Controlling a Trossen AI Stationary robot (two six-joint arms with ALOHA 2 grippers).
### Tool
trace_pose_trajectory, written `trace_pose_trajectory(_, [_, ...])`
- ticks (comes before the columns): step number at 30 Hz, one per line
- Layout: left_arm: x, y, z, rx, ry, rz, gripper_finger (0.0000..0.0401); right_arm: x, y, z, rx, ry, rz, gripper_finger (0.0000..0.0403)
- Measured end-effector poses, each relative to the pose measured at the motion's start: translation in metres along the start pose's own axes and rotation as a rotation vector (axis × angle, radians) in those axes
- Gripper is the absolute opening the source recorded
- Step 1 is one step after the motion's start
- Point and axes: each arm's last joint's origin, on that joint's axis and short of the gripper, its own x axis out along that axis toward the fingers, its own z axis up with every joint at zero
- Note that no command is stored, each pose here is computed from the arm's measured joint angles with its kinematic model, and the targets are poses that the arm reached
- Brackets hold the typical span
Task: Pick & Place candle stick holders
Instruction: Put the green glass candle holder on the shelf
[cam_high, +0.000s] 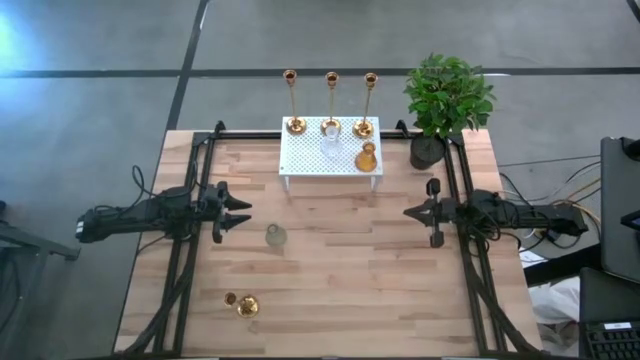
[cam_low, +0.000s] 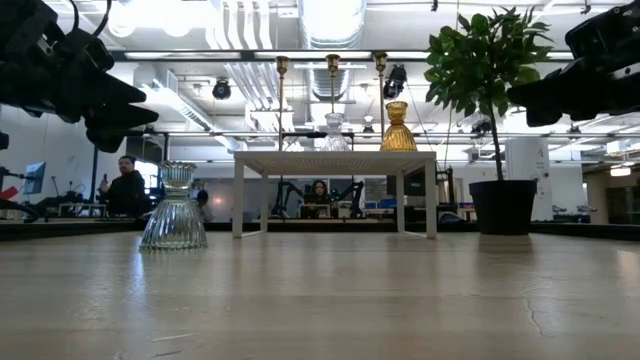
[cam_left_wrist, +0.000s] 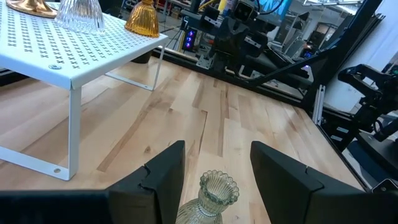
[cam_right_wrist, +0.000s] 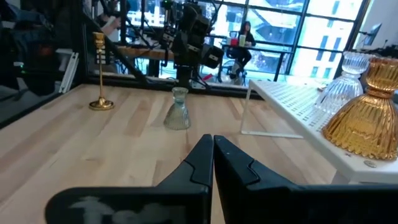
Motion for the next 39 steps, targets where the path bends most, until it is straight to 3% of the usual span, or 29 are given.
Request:
trace_pose_trajectory(16, [0.0,0.0,0.0,0.001,-0.002,0.001,0.0188,0.0,0.0,0.0,-0.009,0.0,0.0,0.0009])
trace_pose_trajectory(23, [0.0,0.002,0.002,0.009,-0.044,0.072,0.0188,0.0,0.0,0.0,-0.008,-0.001,-0.001,0.0009])
trace_pose_trajectory(26, [0.001,0.0,0.001,-0.072,-0.013,0.018,0.0188,0.0,0.0,0.0,-0.004,0.0,-0.001,0.0009])
trace_pose_trajectory(33, [-0.003,0.0,-0.009,-0.072,0.204,-0.021,0.0188,0.0,0.0,0.0,-0.009,0.001,-0.001,0.0009])
trace_pose_trajectory(39, [0.001,-0.001,-0.012,-0.035,0.258,-0.041,0.0188,0.0,0.0,0.0,-0.008,0.0,-0.002,0.0009])
